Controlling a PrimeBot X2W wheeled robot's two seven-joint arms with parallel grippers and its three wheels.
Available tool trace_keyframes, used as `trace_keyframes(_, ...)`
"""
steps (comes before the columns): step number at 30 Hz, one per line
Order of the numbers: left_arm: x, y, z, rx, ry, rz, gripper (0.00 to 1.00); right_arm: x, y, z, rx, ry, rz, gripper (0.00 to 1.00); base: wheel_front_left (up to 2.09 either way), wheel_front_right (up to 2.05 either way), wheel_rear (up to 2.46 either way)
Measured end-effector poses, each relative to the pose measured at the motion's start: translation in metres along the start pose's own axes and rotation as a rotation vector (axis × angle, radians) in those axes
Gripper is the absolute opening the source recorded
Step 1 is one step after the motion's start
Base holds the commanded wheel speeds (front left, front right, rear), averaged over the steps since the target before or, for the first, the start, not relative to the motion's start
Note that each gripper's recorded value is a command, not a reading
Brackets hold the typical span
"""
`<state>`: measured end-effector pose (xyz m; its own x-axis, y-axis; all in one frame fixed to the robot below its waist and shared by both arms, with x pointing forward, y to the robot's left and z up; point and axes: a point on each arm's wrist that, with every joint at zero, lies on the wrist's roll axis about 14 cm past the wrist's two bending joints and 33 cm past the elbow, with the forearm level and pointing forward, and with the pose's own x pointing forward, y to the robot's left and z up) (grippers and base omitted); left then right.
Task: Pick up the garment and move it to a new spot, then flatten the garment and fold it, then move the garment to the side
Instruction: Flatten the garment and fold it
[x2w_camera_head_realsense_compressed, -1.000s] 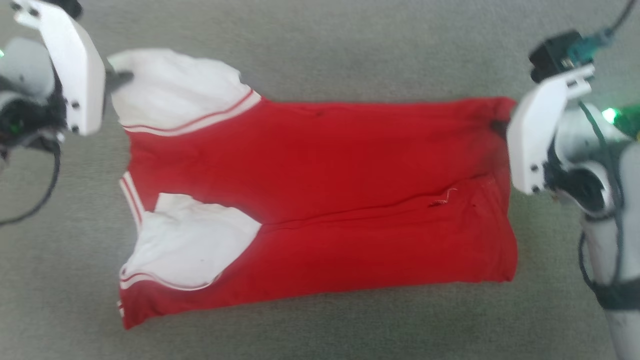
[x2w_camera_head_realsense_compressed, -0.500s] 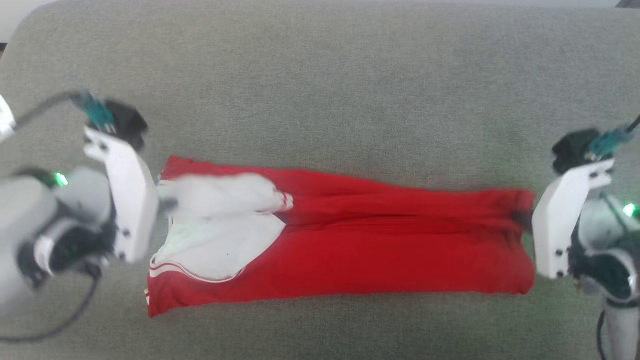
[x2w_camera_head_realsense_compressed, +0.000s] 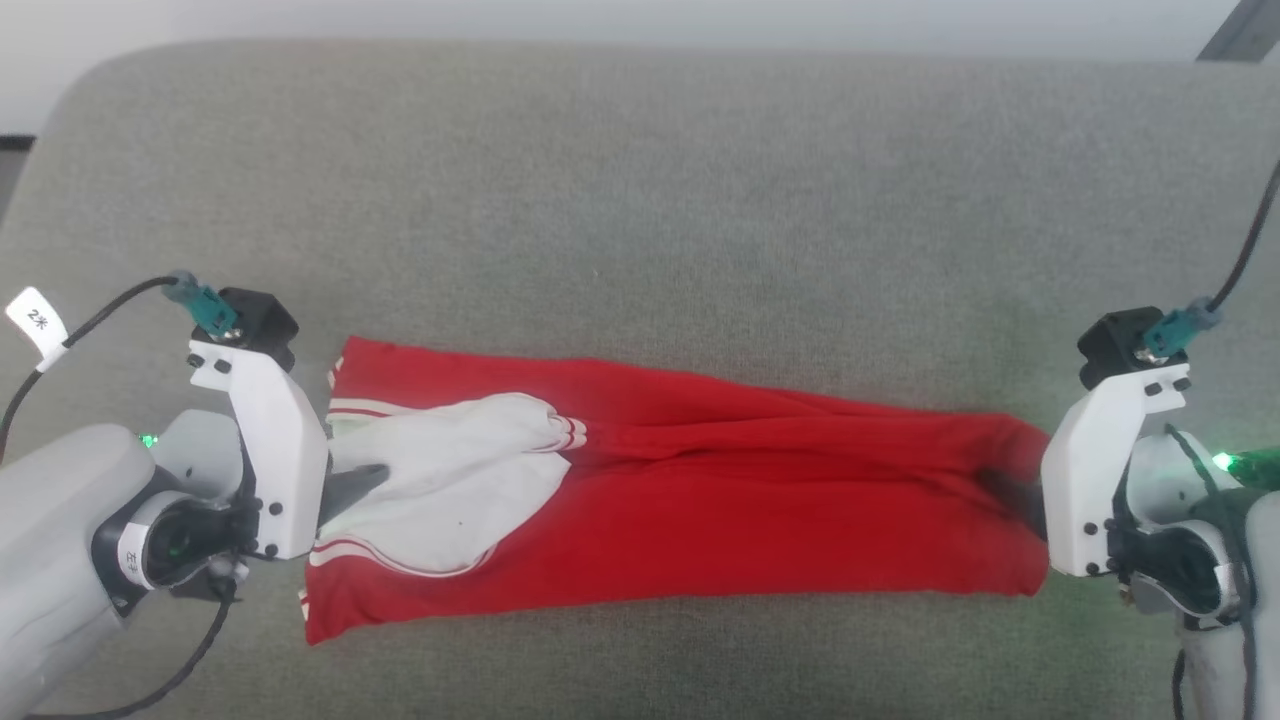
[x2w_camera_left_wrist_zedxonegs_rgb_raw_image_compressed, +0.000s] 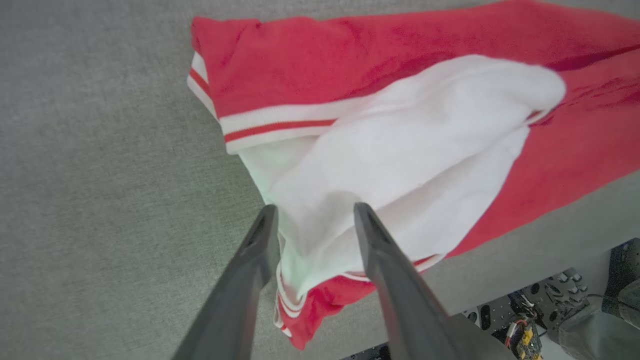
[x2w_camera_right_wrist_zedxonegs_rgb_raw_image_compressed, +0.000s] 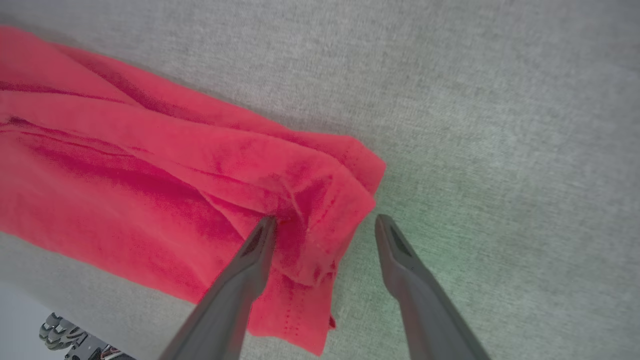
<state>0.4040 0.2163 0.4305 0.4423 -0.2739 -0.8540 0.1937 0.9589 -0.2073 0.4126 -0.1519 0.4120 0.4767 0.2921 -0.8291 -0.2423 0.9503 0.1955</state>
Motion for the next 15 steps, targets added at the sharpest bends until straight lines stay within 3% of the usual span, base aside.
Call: trace_keyframes(15, -0.064, 0.001, 0.032, 0.011, -0.454, 0.019, 1.00, -0.035, -0.001, -0.010, 0.020, -0.048, 0.006, 1.00, 0.00, 0.00, 0.00)
